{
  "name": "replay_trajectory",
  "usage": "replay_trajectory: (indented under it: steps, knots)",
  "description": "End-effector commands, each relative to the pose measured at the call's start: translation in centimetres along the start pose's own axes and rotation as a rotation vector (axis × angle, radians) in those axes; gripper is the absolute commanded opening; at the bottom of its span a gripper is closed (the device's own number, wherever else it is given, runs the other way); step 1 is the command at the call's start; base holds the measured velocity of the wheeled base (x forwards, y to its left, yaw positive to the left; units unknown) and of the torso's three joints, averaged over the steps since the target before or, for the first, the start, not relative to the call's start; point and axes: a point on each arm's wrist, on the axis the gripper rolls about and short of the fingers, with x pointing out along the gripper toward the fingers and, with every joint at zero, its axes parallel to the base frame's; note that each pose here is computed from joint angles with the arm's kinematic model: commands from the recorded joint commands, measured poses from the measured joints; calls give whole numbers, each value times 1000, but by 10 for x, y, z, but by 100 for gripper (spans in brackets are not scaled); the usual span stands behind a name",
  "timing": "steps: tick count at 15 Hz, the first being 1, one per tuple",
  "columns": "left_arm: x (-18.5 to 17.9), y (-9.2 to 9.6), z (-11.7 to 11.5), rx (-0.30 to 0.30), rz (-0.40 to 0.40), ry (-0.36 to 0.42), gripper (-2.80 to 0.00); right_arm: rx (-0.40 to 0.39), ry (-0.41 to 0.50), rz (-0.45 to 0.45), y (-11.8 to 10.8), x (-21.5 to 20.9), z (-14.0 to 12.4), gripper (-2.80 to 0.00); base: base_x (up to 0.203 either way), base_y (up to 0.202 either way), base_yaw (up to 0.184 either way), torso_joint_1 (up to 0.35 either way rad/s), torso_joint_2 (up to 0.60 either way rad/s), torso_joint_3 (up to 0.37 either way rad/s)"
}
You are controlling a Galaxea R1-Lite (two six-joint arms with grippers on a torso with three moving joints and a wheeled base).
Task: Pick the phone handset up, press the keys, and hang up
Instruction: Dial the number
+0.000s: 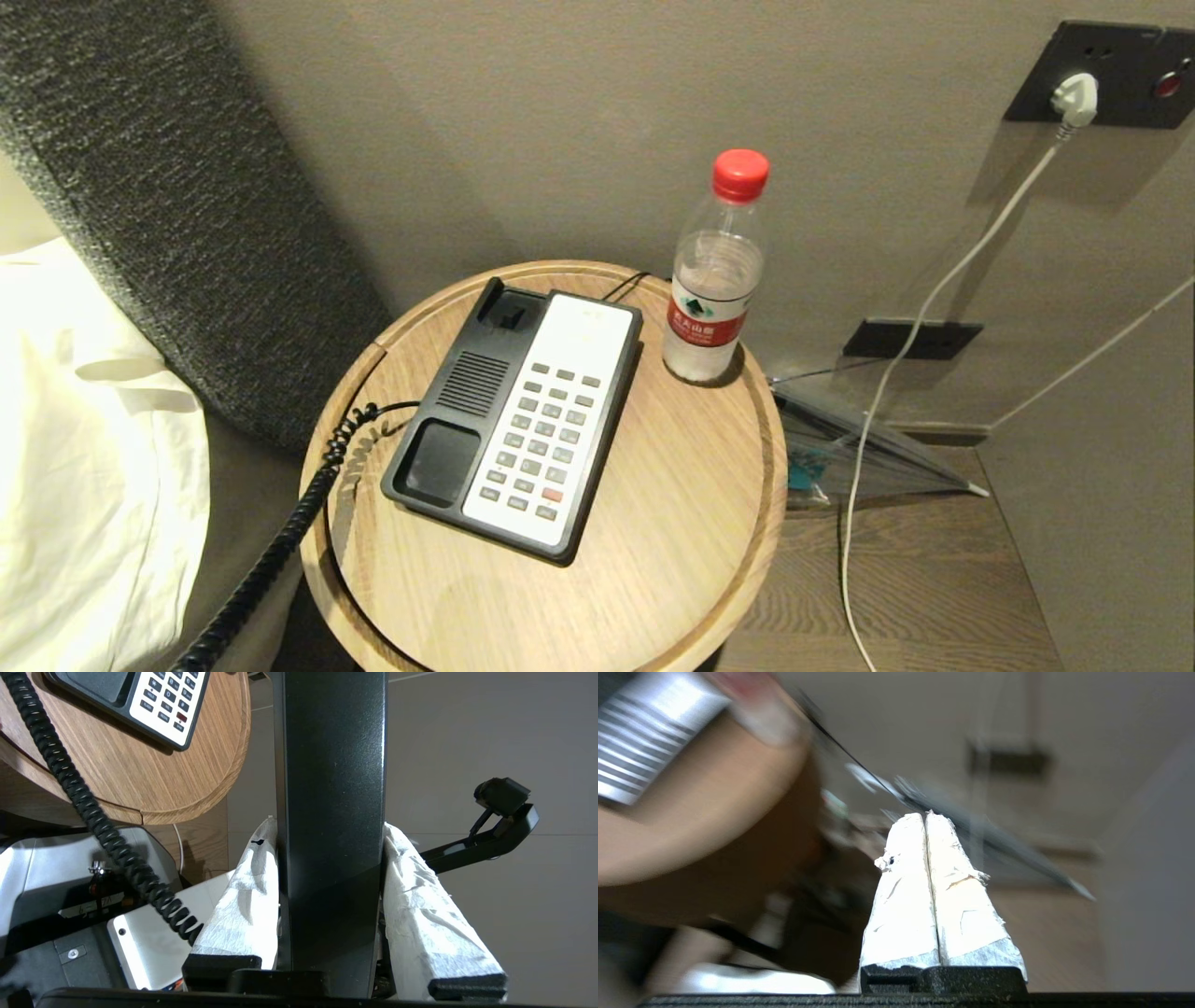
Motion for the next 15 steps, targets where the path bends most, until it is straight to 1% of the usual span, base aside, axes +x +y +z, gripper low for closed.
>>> replay_trajectory:
  steps: [1,2,4,6,7,8,9,10,11,12,13,14,15]
  knots:
    - [1,0,0,-6,4,5,-280,61,6,62,5,-16,57,-280,0,0,0,0,0,0]
    - [3,0,0,-6,8,8,-280,106,85,102,5,-3,78,-280,0,0,0,0,0,0]
    - [5,2,0,-8,16,19,-280,174,254,191,2,39,110,-280,0,0,0,0,0,0]
    - [8,1,0,-7,11,26,-280,228,414,259,-4,90,126,-280,0,0,0,0,0,0]
    - [8,1,0,-7,11,26,-280,247,460,293,-6,108,132,-280,0,0,0,0,0,0]
    - [8,1,1,-7,10,26,-280,259,479,329,-7,119,138,-280,0,0,0,0,0,0]
    - [15,-1,3,-6,2,29,-280,273,531,364,-7,136,137,-280,0,0,0,0,0,0]
    - [18,0,3,-6,2,38,-280,292,614,410,-6,163,131,-280,0,0,0,0,0,0]
    - [20,-1,4,-6,-6,35,-280,302,673,457,-3,186,127,-280,0,0,0,0,0,0]
    - [22,-2,5,-5,-11,34,-280,313,710,499,3,206,124,-280,0,0,0,0,0,0]
    - [23,-2,5,-5,-12,33,-280,321,720,538,9,217,126,-280,0,0,0,0,0,0]
    - [28,-3,7,-5,-15,35,-280,348,731,574,17,226,132,-280,0,0,0,0,0,0]
    - [29,-1,6,-6,-16,42,-280,361,745,641,31,231,137,-280,0,0,0,0,0,0]
